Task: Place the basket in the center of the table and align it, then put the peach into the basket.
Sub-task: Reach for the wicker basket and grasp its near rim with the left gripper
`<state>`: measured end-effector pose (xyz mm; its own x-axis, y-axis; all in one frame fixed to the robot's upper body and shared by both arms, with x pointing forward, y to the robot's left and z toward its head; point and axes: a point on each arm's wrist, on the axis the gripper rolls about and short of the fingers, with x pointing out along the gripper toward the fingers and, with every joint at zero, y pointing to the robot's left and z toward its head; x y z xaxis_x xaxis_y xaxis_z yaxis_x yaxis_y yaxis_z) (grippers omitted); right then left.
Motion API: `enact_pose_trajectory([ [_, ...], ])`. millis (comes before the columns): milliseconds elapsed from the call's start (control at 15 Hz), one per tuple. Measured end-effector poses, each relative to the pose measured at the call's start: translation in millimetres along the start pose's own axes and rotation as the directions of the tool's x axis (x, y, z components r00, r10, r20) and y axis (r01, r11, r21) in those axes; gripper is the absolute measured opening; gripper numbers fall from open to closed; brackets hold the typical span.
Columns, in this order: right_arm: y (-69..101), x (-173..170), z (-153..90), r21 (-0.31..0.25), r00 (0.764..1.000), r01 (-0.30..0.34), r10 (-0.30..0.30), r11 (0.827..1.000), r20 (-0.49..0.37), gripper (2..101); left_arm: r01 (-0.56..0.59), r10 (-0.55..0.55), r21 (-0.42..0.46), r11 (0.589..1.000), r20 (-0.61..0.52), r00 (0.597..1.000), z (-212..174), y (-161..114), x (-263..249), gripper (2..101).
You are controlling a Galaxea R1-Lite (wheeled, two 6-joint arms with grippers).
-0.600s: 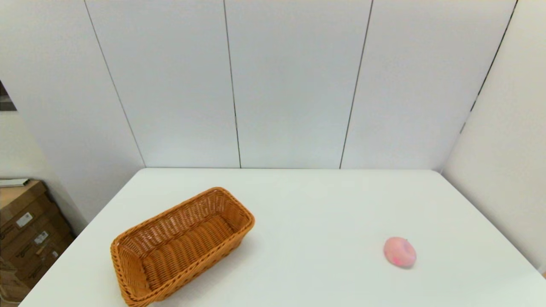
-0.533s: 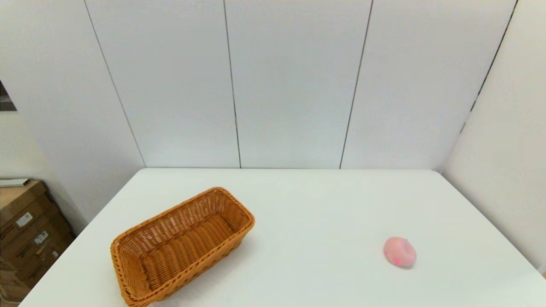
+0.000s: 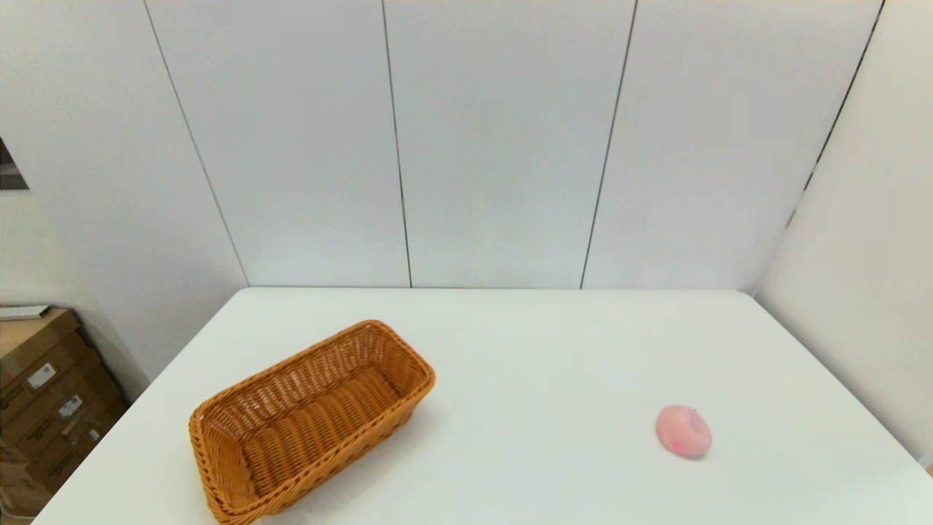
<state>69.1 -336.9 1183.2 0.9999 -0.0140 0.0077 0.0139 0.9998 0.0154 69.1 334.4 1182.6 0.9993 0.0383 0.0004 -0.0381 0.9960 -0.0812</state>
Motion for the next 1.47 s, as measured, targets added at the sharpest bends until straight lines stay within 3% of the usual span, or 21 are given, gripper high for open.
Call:
enact_pose_trajectory([
  [200,0.0,0,0,0.0,1.0,0.0,0.0,1.0,0.0,97.1,0.003,-0.001,-0.044,0.999,0.048,0.999,14,-1,-4,97.8],
  [400,0.0,0,0,-0.001,1.0,0.0,0.0,1.0,-0.005,97.1,0.026,-0.008,-0.172,0.985,0.104,0.995,69,-5,-16,97.8],
  [533,0.0,0,0,0.0,1.0,0.0,0.0,1.0,-0.004,97.1,-0.007,0.004,-0.228,0.974,-0.014,1.0,95,-8,-5,97.8],
  [667,0.0,0,0,0.0,1.0,0.001,-0.001,1.0,-0.002,97.1,-0.087,0.025,-0.302,0.949,-0.204,0.979,110,-10,21,97.8],
  [800,0.0,0,0,0.0,1.0,0.0,0.0,1.0,-0.003,97.1,-0.203,0.044,-0.363,0.909,-0.401,0.915,111,-11,52,97.8],
  [1067,0.0,0,0,0.0,1.0,0.0,0.0,1.0,0.002,97.1,-0.448,0.076,-0.359,0.819,-0.705,0.705,93,-11,109,97.8],
  [1267,0.0,0,0,0.0,1.0,0.0,0.0,1.0,0.002,97.1,-0.578,0.084,-0.306,0.756,-0.832,0.549,74,-11,141,97.8],
  [1467,0.0,0,0,0.0,1.0,0.0,0.0,1.0,0.001,97.1,-0.638,0.082,-0.241,0.731,-0.898,0.433,55,-10,163,97.8],
])
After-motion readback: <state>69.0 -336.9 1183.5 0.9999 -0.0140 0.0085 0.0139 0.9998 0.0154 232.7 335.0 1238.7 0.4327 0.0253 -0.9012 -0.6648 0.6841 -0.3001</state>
